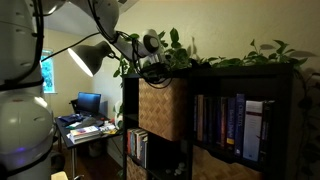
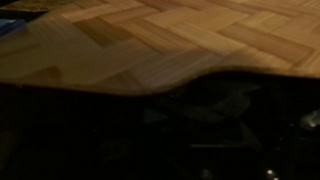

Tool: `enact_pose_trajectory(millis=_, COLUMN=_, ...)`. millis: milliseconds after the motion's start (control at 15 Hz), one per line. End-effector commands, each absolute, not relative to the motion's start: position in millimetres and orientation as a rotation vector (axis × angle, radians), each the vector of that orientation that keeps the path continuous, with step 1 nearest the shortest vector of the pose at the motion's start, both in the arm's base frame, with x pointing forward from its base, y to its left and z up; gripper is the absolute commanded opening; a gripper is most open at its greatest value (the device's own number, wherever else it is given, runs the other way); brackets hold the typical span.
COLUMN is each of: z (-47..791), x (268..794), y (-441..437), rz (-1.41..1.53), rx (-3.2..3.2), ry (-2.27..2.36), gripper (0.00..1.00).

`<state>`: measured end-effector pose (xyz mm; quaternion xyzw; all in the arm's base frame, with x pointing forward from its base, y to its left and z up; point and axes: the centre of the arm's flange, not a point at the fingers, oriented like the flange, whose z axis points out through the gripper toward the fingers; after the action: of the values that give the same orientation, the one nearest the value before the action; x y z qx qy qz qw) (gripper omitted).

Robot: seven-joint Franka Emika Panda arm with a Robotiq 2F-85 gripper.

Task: Partially pull out the basket from the shelf, remove socks from it and put them on top of the shelf, and then push the basket back into the shelf

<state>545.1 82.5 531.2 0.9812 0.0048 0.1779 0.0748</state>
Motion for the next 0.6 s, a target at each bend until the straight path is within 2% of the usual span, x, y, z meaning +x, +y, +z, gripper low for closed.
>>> enact_pose_trajectory(millis=0, z=528.9, x=550.6, y=91.1, rz=0.547, rx=2.939, ry=0.018, gripper=0.89)
enact_pose_trajectory(millis=67, z=528.6, x=549.1, y=92.4, rz=0.549, rx=2.941, ry=0.025, gripper=0.74)
enact_pose_trajectory(millis=533, z=551.8, x=533.1, y=103.0, rz=0.557, rx=2.985, ry=0.077, gripper=0.27)
